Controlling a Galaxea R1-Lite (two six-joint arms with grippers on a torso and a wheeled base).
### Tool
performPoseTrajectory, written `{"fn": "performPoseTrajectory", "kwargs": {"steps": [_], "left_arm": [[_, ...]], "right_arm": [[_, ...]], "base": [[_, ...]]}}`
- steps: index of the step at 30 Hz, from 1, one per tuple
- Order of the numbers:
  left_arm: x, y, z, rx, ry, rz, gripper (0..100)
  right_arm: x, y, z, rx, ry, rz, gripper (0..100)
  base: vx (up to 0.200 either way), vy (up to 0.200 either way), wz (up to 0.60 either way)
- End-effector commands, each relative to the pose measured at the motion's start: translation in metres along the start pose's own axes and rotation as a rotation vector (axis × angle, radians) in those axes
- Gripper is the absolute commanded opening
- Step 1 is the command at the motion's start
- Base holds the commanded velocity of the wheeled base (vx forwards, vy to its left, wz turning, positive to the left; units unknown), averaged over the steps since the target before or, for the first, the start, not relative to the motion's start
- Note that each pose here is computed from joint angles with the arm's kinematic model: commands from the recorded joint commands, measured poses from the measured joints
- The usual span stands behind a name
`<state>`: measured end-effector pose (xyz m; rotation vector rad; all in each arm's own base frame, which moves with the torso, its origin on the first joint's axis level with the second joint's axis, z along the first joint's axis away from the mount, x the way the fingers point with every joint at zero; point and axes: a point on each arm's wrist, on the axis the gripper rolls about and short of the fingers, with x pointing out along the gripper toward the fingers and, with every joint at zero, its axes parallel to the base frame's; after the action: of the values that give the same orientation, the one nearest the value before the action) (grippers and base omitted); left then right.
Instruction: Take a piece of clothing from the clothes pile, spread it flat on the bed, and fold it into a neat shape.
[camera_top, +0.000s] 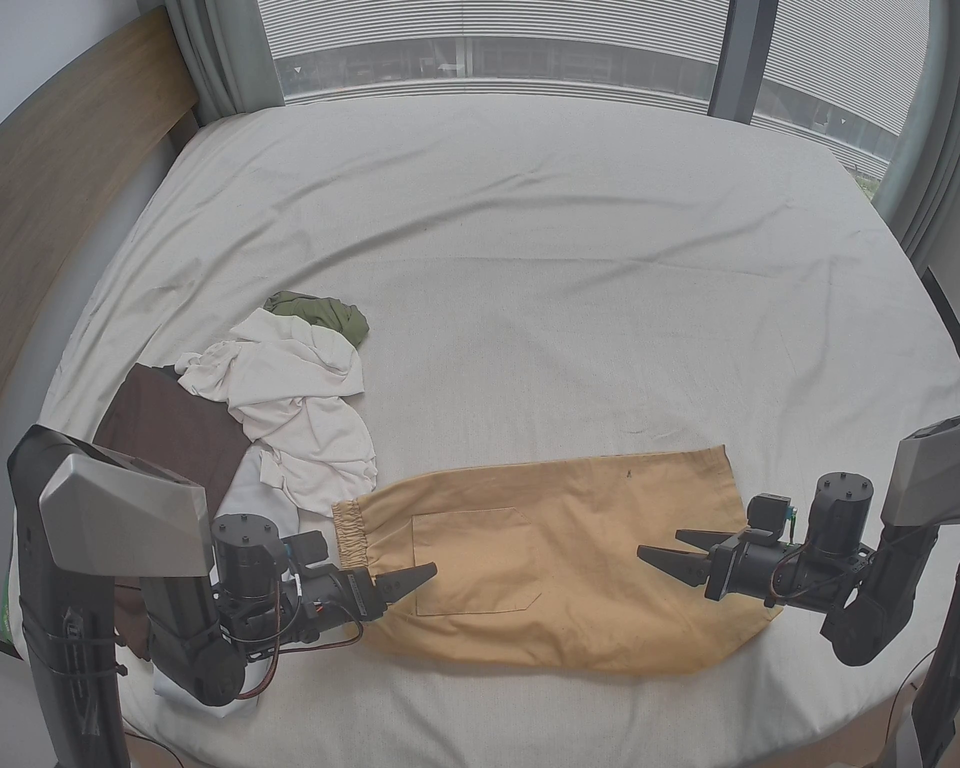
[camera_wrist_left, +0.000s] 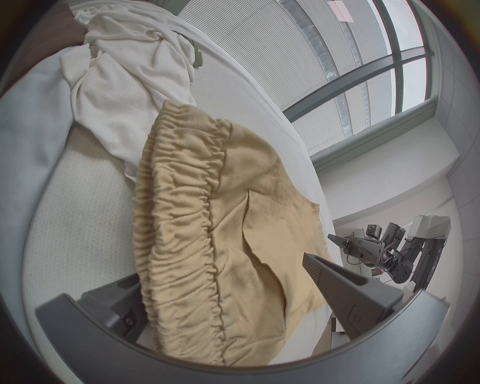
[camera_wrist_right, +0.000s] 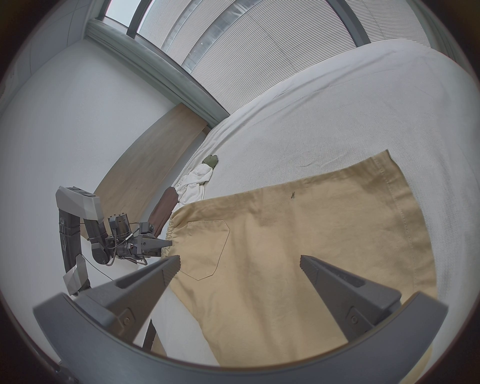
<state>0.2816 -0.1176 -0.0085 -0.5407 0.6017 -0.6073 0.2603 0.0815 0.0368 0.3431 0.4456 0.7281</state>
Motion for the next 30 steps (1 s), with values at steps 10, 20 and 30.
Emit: {"fn": "performPoseTrajectory", "kwargs": {"steps": [10,20,30], "left_arm": [[0.0,0.001,-0.002,-0.007,-0.017,0.045,0],[-0.021,-0.008,0.009,-0.044,-0.068,0.063,0],[-0.055,-0.011,0.003,-0.042,-0.048,0.112,0]], "right_arm": [[0.001,0.002,-0.002,-0.001,0.008,0.009,100],[0.001,0.003,-0.003,0.001,0.014,0.01,100],[0.004,0.011,-0.008,-0.004,0.04,0.035,100]], "base": [[0.0,0.0,0.0],[0.0,0.0,0.0],[0.0,0.0,0.0]]}}
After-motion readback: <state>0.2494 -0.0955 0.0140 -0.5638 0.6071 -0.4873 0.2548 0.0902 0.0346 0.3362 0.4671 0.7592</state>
